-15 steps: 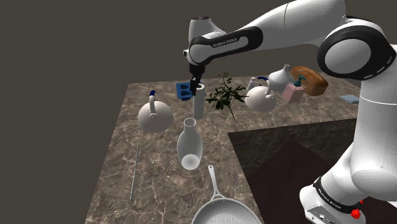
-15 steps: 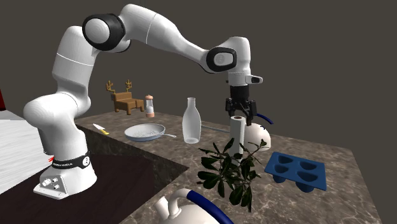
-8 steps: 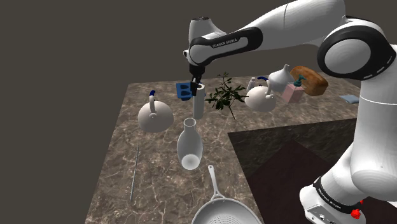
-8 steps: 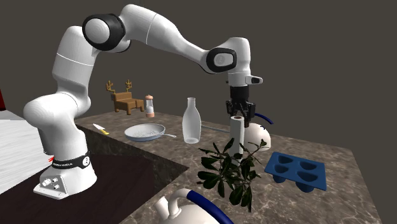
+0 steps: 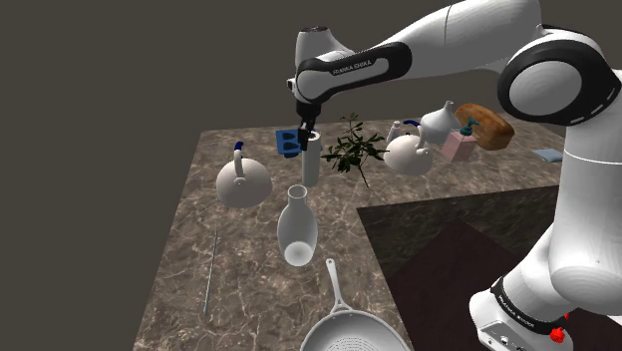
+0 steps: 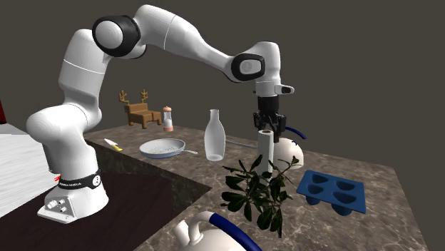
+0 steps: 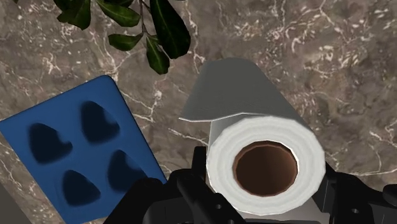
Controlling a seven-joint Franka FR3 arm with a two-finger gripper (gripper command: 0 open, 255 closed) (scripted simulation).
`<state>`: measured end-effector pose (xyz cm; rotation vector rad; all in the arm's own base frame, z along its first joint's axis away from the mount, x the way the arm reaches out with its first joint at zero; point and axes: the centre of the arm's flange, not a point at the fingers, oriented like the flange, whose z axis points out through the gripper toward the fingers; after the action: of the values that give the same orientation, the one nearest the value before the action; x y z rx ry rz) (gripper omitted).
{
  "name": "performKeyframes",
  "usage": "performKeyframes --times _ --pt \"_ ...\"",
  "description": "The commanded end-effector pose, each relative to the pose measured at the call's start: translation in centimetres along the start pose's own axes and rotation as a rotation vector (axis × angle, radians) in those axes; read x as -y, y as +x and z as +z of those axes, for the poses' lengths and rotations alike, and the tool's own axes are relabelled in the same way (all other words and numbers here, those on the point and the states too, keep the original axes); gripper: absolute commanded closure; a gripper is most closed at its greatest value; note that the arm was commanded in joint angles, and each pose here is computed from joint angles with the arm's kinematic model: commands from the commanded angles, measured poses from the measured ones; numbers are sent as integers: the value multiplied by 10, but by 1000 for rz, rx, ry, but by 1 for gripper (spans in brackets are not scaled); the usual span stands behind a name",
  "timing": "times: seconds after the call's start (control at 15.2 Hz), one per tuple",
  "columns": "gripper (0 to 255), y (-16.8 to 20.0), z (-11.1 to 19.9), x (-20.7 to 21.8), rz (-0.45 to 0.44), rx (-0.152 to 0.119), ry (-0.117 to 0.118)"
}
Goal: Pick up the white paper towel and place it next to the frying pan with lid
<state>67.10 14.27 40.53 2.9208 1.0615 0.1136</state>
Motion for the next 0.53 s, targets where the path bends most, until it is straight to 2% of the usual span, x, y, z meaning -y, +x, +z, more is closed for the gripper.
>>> performKeyframes --times 0.0,0.46 --pt "255 -1 1 -2 1 2 -1" --pt "255 1 -36 -4 1 2 -1"
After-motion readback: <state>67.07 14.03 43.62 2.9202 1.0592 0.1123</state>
